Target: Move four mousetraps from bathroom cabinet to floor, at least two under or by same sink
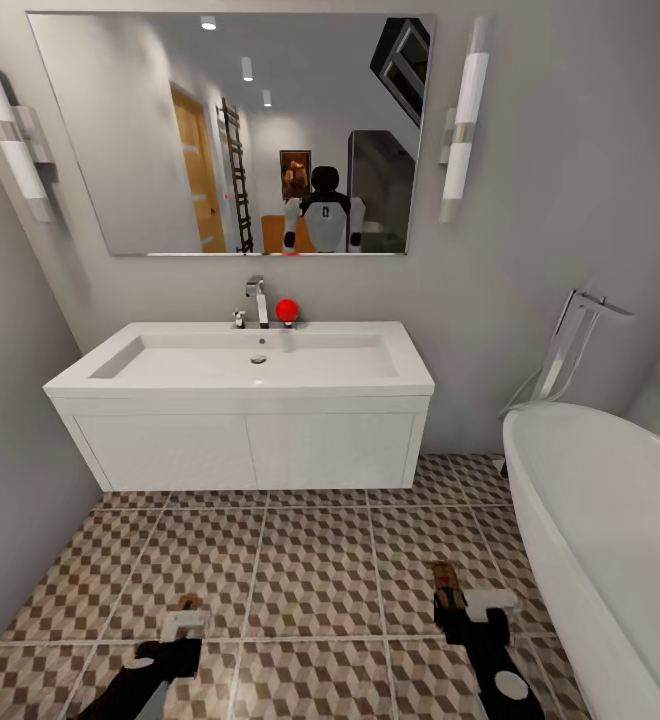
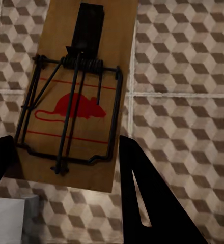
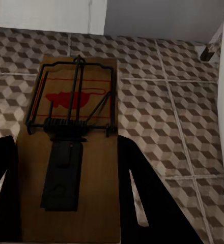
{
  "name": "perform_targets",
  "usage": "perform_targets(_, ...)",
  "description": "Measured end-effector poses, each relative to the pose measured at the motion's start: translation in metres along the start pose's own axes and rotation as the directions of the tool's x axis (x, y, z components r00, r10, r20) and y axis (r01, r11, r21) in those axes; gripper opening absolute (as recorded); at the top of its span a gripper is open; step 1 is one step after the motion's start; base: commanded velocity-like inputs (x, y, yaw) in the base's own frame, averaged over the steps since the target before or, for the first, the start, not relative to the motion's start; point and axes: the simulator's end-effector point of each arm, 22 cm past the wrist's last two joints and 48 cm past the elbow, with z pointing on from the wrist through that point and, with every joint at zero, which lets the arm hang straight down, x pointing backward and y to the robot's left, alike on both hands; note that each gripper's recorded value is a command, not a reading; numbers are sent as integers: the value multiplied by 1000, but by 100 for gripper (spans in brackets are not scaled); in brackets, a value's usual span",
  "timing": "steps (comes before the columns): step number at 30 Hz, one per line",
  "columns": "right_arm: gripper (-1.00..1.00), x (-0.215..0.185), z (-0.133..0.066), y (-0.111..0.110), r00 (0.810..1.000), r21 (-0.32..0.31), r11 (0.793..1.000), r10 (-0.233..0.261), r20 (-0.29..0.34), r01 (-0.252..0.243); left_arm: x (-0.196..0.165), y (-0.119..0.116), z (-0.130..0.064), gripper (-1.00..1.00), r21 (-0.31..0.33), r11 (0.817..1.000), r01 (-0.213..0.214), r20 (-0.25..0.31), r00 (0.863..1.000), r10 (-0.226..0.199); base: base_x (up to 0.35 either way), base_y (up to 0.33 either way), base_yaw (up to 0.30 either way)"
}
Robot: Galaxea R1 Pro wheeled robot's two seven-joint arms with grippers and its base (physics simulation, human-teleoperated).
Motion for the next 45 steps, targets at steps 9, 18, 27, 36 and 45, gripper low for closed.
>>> perform_targets(9, -100, -100, 34, 59, 997, -64, 998, -10, -74, 5, -92, 17, -4, -100, -23, 999, 37, -50, 998, -38, 0, 0, 0)
perform_targets(18, -100, -98, 41, 63, 992, -73, 997, -25, -123, 17, -98, 25, 0, -100, -44, 998, 47, -12, 999, -48, 0, 0, 0)
perform_targets(27, -100, -128, 40, 49, 998, -50, 999, -16, -62, 13, -212, -14, -46, -100, 44, 998, 42, 238, 970, -51, 0, 0, 0)
perform_targets(36, -100, -136, 39, 50, 999, -50, 999, -11, -44, 9, -217, -17, -51, -100, 52, 998, 35, 239, 970, -46, 0, 0, 0)
perform_targets(45, -100, -123, 46, 55, 999, -54, 999, -9, -43, 7, -207, -18, -38, -100, 51, 998, 35, 237, 971, -46, 0, 0, 0)
